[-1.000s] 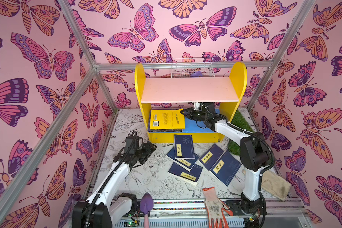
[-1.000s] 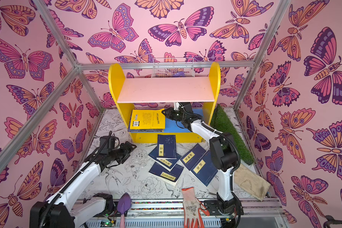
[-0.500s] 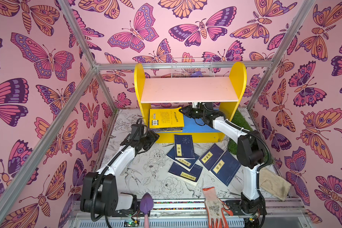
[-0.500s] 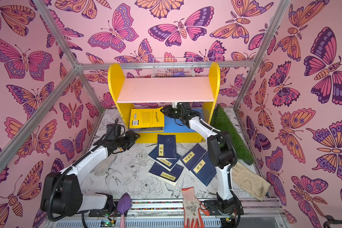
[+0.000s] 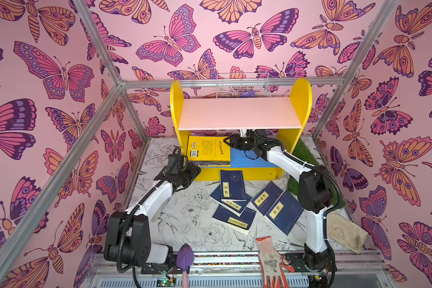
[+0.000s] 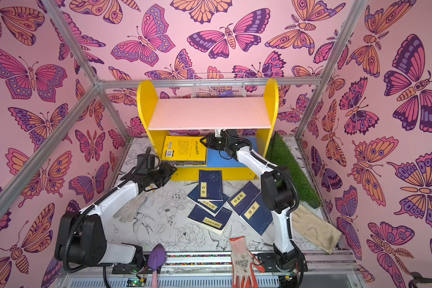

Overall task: Stacking books/files
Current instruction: Move the books to the bookshelf.

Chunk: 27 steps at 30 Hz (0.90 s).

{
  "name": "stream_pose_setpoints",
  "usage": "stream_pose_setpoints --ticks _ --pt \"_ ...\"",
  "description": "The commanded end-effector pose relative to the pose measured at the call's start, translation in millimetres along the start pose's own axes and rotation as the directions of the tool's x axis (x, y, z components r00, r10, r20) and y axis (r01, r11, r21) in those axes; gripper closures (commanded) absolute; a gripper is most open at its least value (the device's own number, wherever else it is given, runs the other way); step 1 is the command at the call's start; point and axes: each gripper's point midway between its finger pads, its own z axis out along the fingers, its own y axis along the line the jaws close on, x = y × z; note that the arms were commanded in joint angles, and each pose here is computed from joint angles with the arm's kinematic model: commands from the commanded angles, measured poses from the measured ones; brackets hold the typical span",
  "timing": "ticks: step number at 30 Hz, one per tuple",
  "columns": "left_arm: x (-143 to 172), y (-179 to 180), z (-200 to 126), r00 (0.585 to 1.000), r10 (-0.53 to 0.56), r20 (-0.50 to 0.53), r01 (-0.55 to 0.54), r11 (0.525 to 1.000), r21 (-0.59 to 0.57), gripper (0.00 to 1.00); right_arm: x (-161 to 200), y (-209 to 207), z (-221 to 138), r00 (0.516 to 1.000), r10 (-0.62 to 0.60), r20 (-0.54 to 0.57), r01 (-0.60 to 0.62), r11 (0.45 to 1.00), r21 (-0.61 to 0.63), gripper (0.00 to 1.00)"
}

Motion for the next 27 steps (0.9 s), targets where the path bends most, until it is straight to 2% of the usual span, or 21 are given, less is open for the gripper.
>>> stream_pose_setpoints --ticks 1,7,10,14,22,27 --pt "-18 -21 -2 0.997 -0.003 0.074 -0.001 0.999 0.048 0.39 6 29 -11 0.993 -0.114 -0.004 0.114 0.993 -0.008 0.47" --pt "-11 -23 -3 0.998 0.006 0.065 -0.009 0.999 0.053 0.38 -2 31 -41 0.968 -0.249 0.006 0.247 0.964 0.101 0.4" --pt "-8 -22 -2 0.998 0.008 0.066 -0.012 0.999 0.051 0.38 -8 21 -57 0.953 -0.303 0.01 0.295 0.933 0.208 0.36" --pt "-5 -29 2 0.998 0.024 0.053 -0.027 0.998 0.057 0.38 -11 16 -66 0.934 -0.355 -0.032 0.35 0.898 0.267 0.31" --pt "8 -43 7 0.999 0.045 0.029 -0.047 0.996 0.075 0.39 5 40 -83 0.935 -0.353 -0.026 0.352 0.923 0.153 0.35" --pt "24 -57 5 0.995 0.094 0.024 -0.095 0.991 0.096 0.39 -1 44 -108 0.952 -0.304 0.046 0.291 0.939 0.182 0.37"
